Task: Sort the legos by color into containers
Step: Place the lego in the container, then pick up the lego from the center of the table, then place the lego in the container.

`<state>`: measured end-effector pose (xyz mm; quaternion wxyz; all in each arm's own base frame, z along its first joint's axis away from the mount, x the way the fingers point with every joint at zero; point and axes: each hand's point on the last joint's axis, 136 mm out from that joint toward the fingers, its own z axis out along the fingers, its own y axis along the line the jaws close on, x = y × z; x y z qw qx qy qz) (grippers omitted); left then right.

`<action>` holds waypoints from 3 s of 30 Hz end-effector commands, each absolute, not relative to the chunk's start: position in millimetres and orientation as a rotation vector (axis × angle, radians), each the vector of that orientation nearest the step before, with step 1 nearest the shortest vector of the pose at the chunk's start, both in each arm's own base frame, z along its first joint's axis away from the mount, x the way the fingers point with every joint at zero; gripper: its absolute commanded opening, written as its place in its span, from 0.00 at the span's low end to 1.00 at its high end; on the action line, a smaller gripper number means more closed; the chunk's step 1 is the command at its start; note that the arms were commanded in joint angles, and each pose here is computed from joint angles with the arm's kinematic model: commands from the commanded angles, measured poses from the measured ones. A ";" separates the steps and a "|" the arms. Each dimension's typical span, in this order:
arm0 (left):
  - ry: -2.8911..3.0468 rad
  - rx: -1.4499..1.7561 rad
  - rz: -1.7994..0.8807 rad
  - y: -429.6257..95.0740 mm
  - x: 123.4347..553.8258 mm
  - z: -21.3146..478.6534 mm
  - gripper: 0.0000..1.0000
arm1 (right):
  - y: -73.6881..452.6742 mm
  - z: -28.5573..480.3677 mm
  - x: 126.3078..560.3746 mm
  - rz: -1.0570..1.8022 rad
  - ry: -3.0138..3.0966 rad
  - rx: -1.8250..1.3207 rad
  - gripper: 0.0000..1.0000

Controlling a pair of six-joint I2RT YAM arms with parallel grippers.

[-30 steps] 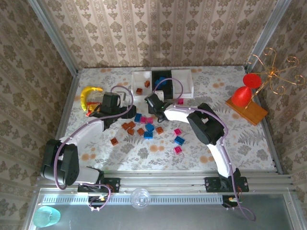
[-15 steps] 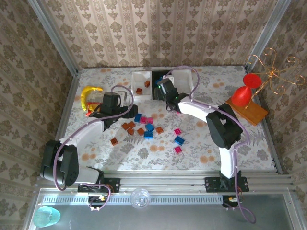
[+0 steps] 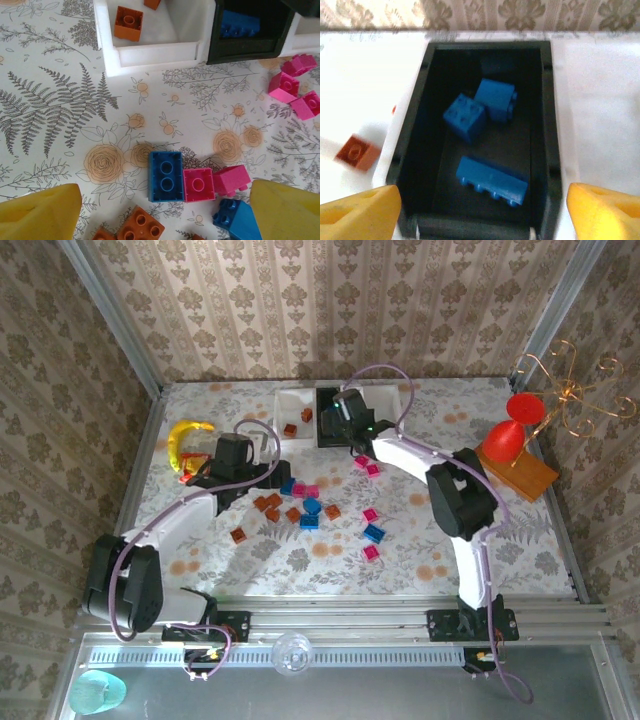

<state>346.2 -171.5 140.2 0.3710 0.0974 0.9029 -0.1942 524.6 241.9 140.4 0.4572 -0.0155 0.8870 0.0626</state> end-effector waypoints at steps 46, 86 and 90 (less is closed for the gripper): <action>2.704 0.499 -0.331 -192.0 347.1 34.6 0.66 | 194.6 108.8 347.3 0.205 2.342 -0.248 0.91; 2.218 0.547 -0.463 -316.1 488.0 152.4 0.33 | 141.0 163.7 368.9 0.078 2.117 0.065 0.96; 2.231 0.572 -0.484 -335.8 514.1 142.6 0.37 | 142.1 151.1 364.1 0.092 2.167 0.078 0.96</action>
